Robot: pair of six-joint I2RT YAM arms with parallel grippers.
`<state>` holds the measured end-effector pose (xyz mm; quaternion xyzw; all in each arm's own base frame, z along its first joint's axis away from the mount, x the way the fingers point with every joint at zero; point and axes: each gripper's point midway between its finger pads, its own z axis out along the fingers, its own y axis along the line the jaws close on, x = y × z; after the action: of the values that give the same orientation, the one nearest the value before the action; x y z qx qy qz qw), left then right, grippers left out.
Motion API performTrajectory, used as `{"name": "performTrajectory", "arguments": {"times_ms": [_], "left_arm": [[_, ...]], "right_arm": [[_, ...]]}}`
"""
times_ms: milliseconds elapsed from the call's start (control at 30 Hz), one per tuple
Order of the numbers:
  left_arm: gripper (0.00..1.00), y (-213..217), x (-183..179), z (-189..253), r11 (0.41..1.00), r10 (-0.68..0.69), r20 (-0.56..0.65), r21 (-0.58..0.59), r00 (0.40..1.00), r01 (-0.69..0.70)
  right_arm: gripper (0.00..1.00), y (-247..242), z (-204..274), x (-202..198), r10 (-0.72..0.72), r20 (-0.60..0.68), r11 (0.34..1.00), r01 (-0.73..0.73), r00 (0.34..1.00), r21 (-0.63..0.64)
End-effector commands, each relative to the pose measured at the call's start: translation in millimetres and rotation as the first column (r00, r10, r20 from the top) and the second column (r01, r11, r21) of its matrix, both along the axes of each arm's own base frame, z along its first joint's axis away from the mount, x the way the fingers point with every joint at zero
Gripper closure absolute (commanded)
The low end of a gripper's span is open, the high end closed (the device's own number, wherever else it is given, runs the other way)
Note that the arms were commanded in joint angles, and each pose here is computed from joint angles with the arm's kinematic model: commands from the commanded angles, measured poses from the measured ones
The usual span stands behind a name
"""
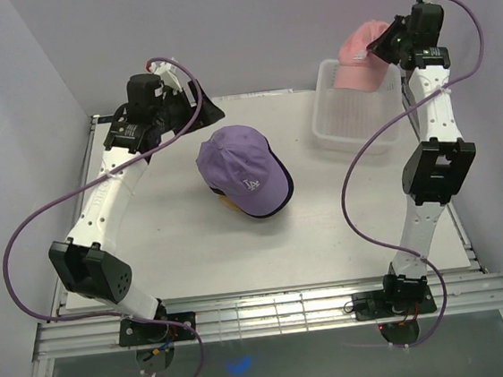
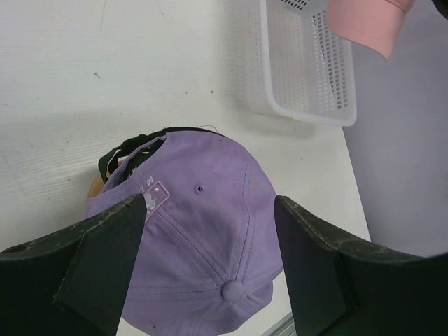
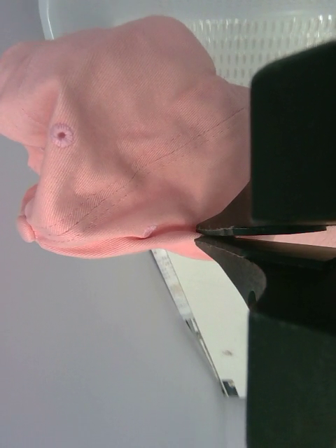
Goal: Stack the hats
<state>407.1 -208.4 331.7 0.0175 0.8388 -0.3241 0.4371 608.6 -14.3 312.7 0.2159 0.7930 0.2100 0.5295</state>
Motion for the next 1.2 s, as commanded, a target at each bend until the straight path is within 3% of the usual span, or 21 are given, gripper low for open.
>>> {"name": "performTrajectory", "arguments": {"times_ms": [0,167,467,767,900,1167], "left_arm": [[0.16,-0.1,-2.4,11.7,1.0,-0.003,0.038,-0.004,0.999,0.003],[0.16,-9.7,-1.9,24.1,0.998,-0.037,0.035,-0.054,0.999,0.039],[0.11,-10.5,3.2,58.0,0.977,-0.085,0.051,-0.193,0.995,0.093],[0.09,10.2,-5.0,99.7,0.956,-0.059,0.106,-0.282,0.993,0.087],[0.07,22.8,-7.8,100.0,0.957,-0.021,0.103,-0.287,0.994,0.05],[0.06,35.0,-5.7,107.6,0.955,0.009,0.116,-0.295,0.993,0.026]], "right_arm": [[0.92,41.5,86.9,-25.8,0.159,0.203,0.976,-0.185,0.966,0.115],[0.92,85.9,129.0,-60.1,0.278,0.271,0.897,-0.35,0.922,0.27],[0.92,194.3,171.8,-123.8,0.52,0.316,0.669,-0.608,0.794,0.428],[0.92,289.7,161.6,-166.6,0.677,0.301,0.492,-0.718,0.671,0.493],[0.92,334.9,148.8,-195.9,0.776,0.284,0.371,-0.771,0.564,0.517],[0.92,376.0,110.4,-243.9,0.864,0.232,0.258,-0.788,0.448,0.559]]}}
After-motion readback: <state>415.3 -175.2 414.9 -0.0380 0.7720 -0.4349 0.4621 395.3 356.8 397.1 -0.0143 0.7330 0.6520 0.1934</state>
